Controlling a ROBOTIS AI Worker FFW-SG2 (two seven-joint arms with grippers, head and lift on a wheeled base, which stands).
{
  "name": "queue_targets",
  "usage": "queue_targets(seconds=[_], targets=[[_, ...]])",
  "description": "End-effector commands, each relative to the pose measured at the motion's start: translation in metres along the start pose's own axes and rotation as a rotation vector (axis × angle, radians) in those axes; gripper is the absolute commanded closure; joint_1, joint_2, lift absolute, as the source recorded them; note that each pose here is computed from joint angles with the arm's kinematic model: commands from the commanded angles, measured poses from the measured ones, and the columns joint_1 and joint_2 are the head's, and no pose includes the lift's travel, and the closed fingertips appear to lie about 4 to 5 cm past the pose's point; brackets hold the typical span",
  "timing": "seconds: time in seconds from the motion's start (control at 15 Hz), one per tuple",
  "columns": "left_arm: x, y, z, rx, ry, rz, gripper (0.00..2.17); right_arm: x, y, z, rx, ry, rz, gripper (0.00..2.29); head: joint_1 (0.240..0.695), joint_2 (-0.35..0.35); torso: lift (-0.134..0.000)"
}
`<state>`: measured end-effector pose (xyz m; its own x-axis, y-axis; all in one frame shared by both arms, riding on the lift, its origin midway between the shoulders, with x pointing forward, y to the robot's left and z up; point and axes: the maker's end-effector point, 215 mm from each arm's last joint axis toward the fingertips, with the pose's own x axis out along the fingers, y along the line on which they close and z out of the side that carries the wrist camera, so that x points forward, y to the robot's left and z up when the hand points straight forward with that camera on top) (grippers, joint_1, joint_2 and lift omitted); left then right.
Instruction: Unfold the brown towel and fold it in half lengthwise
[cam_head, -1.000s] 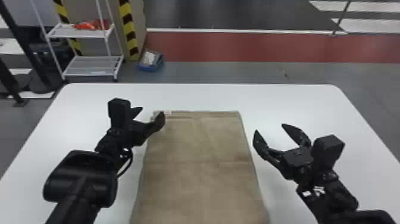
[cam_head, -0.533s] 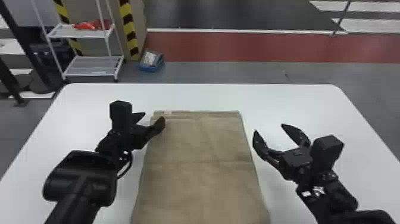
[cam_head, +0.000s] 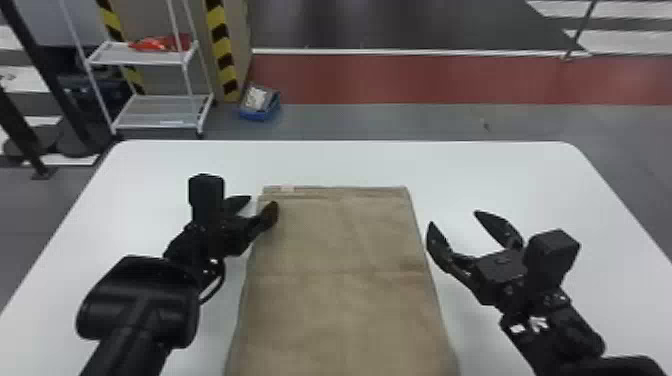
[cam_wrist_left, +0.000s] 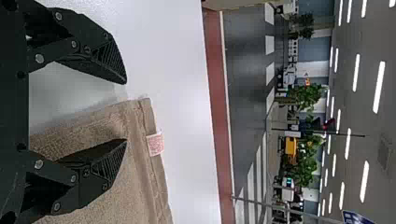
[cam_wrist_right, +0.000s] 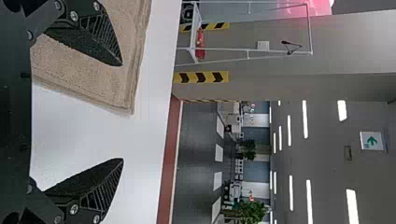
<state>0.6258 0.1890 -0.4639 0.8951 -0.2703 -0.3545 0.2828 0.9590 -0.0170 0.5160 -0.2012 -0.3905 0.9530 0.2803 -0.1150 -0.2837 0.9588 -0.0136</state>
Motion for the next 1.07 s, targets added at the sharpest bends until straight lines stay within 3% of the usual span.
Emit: queue_targets(seconds=[0.0,0.13,0.27,0.67,0.87,1.0], targets=[[0.0,-0.001,0.003,0.0,-0.01,-0.001,0.71,-0.001,-0.001,0.0,0.0,0.0,-0.002,0.17,0.695,-0.012,-0.125],[0.0,-0.001,0.002,0.0,-0.008,-0.002,0.77,-0.001,-0.002,0.0,-0.001,-0.002,-0.004,0.17,0.695,-0.013,-0.125],[-0.001,-0.001,0.003,0.001,-0.013,0.002,0.98,-0.002,-0.003,0.0,-0.001,-0.003,-0.005,0.17,0.695,-0.016,-0.125],[-0.029,-0.015,0.015,0.008,-0.052,-0.011,0.98,-0.002,-0.002,0.005,-0.003,-0.012,-0.004,0.17,0.695,-0.016,-0.125],[-0.064,-0.039,0.033,-0.003,-0.065,-0.038,1.09,-0.001,-0.003,0.008,-0.004,-0.014,-0.007,0.17,0.695,-0.023,-0.125],[-0.088,-0.077,0.054,-0.008,-0.076,-0.097,1.09,-0.001,-0.003,0.008,-0.003,-0.014,-0.007,0.17,0.695,-0.032,-0.125]])
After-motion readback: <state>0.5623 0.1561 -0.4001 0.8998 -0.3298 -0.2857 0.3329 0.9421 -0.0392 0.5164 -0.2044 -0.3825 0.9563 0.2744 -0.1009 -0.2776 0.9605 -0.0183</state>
